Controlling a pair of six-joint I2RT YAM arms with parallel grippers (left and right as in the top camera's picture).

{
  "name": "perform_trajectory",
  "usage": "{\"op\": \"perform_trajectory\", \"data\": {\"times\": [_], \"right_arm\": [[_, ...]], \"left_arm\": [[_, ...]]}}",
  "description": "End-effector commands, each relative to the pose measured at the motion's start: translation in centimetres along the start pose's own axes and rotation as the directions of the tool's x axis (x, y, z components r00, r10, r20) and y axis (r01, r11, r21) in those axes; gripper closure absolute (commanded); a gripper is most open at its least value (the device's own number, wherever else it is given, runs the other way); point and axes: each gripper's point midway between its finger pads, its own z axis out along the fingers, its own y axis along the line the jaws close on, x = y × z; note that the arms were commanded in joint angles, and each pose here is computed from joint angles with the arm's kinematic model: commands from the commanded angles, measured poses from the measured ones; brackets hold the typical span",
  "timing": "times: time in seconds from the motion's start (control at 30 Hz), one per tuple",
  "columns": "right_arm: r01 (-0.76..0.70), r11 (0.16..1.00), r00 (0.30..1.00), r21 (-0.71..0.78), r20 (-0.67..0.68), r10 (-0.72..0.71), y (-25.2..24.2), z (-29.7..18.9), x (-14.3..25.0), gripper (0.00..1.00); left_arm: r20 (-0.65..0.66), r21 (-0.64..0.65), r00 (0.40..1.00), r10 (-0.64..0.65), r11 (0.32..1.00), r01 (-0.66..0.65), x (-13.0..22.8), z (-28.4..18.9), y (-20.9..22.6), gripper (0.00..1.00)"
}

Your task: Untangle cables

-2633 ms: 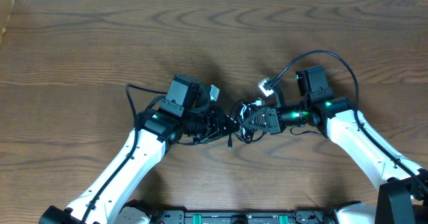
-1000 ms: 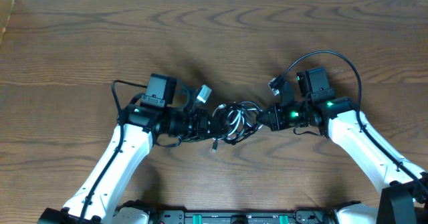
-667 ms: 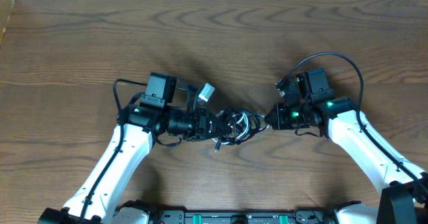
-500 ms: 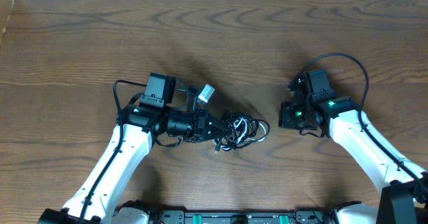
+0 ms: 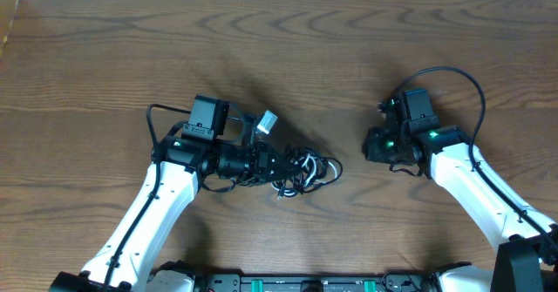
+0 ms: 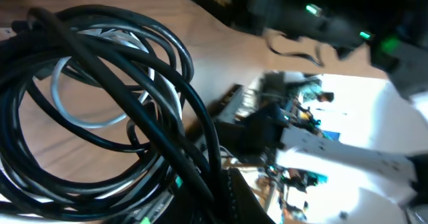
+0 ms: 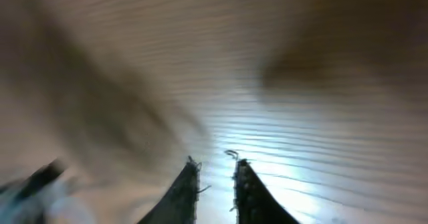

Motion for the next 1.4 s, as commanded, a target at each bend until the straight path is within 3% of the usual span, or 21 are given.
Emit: {"op": "perform_trajectory", "data": {"times": [0.0, 0.07, 0.17, 0.3, 0.63, 0.73, 0.97, 1.1, 1.23, 1.37], "right_arm": [[0.191, 0.943, 0.978, -0.272, -0.029, -0.206, 4.5, -0.7, 1.2, 0.72], [0.237, 0.900, 0.966, -0.366, -0.014, -0.260, 6.1, -1.2, 1.5, 0.63], [0.235, 0.883, 0.965, -0.406, -0.014, -0.263, 6.8, -1.5, 1.6, 0.48], [0.234, 0.835, 0.961, -0.497, -0.011, -0.275, 8.3, -2.3, 2.0, 0.45], [0.242, 0.778, 0.954, -0.579, -0.006, -0.300, 9.9, -3.2, 2.5, 0.43], [0.299, 0.720, 0.930, -0.627, 0.024, -0.366, 11.0, -3.6, 3.2, 0.41], [0.388, 0.650, 0.887, -0.653, 0.073, -0.456, 12.9, -3.6, 4.3, 0.48], [0.407, 0.661, 0.881, -0.630, 0.080, -0.467, 13.0, -3.2, 4.3, 0.63], [0.376, 0.710, 0.900, -0.595, 0.052, -0.433, 12.5, -2.6, 4.0, 0.68], [0.382, 0.695, 0.894, -0.609, 0.051, -0.446, 13.0, -2.7, 4.4, 0.69]], "left_arm": [[0.076, -0.112, 0.993, -0.087, 0.989, 0.095, -1.0, -0.5, 1.8, 0.93], [0.121, -0.164, 0.983, -0.137, 0.974, 0.156, -1.6, -0.7, 2.8, 0.92], [0.143, -0.160, 0.982, -0.124, 0.976, 0.146, -2.3, -0.7, 2.7, 0.92], [0.200, -0.159, 0.969, -0.143, 0.971, 0.176, -3.6, -0.9, 2.7, 0.92], [0.295, -0.119, 0.858, -0.421, 0.875, 0.470, -4.3, -1.2, 3.5, 0.92], [0.300, -0.100, 0.827, -0.476, 0.846, 0.523, -4.2, -1.2, 3.5, 0.92], [0.250, -0.034, 0.741, -0.623, 0.759, 0.650, -3.5, -0.6, 2.4, 0.92], [0.216, -0.038, 0.793, -0.570, 0.807, 0.590, -3.2, -0.4, 1.9, 0.92], [0.181, -0.046, 0.859, -0.478, 0.869, 0.493, -3.0, -0.3, 1.4, 0.92], [0.176, -0.046, 0.871, -0.460, 0.879, 0.474, -2.9, -0.3, 1.3, 0.92]]}}
